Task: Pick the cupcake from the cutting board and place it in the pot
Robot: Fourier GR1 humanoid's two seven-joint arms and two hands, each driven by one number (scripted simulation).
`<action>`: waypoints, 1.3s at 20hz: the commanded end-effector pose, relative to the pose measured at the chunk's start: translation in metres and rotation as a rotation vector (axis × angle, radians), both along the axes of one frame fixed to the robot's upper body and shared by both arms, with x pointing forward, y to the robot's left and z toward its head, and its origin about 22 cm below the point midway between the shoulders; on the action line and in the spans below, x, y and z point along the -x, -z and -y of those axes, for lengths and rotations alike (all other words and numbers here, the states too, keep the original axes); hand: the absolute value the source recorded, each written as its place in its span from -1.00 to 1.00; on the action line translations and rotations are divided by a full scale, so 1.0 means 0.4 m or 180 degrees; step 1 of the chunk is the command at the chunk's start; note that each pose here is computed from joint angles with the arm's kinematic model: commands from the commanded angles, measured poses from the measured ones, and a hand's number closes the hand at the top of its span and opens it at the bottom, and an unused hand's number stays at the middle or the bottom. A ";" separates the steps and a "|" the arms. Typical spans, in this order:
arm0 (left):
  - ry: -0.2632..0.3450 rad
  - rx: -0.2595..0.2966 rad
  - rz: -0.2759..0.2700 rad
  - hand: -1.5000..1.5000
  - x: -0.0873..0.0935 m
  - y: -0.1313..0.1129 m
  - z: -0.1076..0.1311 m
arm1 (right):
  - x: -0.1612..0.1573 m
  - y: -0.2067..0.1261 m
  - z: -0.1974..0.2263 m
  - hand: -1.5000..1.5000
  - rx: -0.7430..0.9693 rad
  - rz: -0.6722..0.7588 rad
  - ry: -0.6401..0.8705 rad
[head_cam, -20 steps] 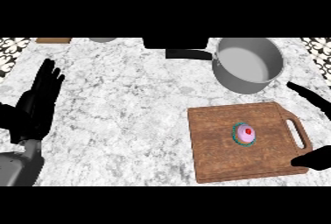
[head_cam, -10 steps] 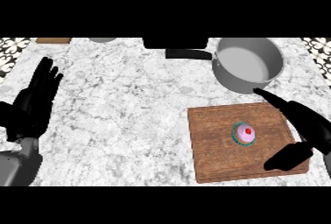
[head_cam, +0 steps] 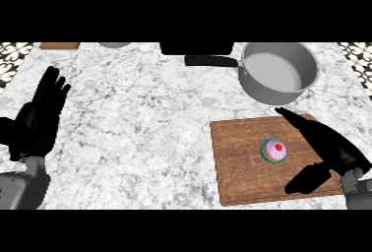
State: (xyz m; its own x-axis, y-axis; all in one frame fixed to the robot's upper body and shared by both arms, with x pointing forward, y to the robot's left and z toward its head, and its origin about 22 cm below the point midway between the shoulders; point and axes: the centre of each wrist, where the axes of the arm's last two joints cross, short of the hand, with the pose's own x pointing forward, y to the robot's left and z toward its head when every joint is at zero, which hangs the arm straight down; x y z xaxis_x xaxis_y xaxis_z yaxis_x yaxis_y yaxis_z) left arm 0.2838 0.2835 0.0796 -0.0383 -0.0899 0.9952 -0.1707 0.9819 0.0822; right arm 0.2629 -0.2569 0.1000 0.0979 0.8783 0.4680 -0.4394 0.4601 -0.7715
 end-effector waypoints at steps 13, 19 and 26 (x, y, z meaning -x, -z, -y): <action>0.0055 0.0001 0.0002 0.00 0.047 -0.009 0.038 | -0.038 0.135 0.002 -1.00 0.0177 -0.0077 0.0117; 0.0016 0.0018 0.0024 0.00 -0.003 -0.034 0.006 | -0.052 0.168 0.009 -1.00 0.0143 -0.0159 0.0100; 0.0013 0.0019 0.0041 0.00 0.004 -0.041 0.038 | -0.077 0.159 -0.030 1.00 0.0299 0.0075 -0.0378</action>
State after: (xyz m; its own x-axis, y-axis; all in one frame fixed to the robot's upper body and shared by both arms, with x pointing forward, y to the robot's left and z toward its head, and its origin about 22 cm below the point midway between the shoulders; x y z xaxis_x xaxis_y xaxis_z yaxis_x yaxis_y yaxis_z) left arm 0.2793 0.2797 0.0824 -0.0439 -0.0893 0.9950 -0.1697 0.9822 0.0807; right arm 0.2855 -0.2515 0.0344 0.0242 0.9212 0.3883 -0.4591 0.3553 -0.8143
